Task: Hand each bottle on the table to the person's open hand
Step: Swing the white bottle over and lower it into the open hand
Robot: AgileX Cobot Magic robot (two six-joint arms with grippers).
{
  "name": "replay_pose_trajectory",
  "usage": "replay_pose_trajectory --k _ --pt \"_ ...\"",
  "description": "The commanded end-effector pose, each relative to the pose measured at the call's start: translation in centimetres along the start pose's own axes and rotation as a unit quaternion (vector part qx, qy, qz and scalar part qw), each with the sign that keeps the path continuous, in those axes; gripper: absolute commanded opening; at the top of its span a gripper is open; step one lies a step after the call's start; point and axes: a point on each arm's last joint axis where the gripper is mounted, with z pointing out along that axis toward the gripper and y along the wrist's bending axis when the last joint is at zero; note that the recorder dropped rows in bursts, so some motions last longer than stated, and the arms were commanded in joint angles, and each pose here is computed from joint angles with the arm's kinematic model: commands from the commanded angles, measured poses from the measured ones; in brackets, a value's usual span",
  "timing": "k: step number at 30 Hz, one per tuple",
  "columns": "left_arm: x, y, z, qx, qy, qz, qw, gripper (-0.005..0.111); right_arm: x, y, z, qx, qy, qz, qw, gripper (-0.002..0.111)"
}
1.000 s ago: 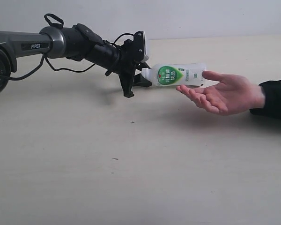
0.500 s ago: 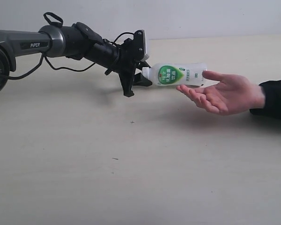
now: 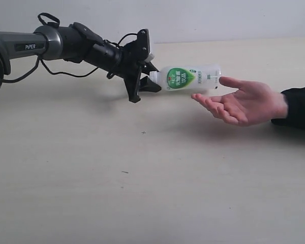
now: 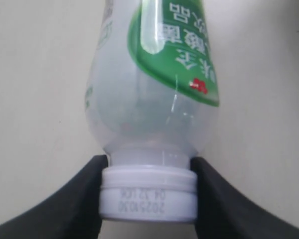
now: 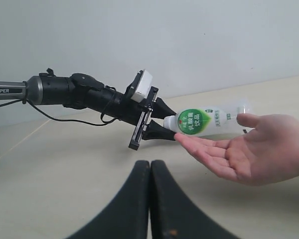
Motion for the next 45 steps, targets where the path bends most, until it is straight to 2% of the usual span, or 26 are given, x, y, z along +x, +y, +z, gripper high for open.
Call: replay_pose_trajectory --k 1,6,11,19,25,27,33,45 --pt "-0.3 1.1 -1.8 -0.011 -0.027 -0.022 0.999 0.000 0.1 -0.1 0.0 0.000 0.000 -0.007 1.000 0.000" --pt "-0.7 1.3 -2.4 -0.012 -0.034 -0.020 0.999 0.000 0.1 -0.1 0.0 0.000 0.000 -0.007 1.000 0.000" --pt "-2.7 1.4 -4.0 0.005 -0.057 -0.003 0.998 0.000 0.1 -0.1 0.0 0.000 0.000 -0.007 1.000 0.000" --pt "-5.4 0.4 -6.5 0.079 -0.077 0.079 0.991 0.000 0.1 -0.1 0.0 0.000 0.000 -0.007 1.000 0.000" --pt "-6.8 0.1 -7.5 0.097 -0.093 0.096 0.986 0.000 0.1 -0.1 0.0 0.000 0.000 -0.007 1.000 0.000" --pt "-7.1 0.0 -7.4 0.100 -0.093 0.101 0.986 0.000 0.1 -0.1 0.0 0.000 0.000 -0.007 1.000 0.000" --pt "-9.0 -2.1 -5.4 0.137 -0.048 0.156 0.977 0.000 0.1 -0.1 0.0 0.000 0.000 -0.007 1.000 0.000" --pt "-12.0 -3.5 -3.7 0.122 -0.023 0.199 0.972 0.000 0.1 -0.1 0.0 0.000 0.000 -0.007 1.000 0.000"
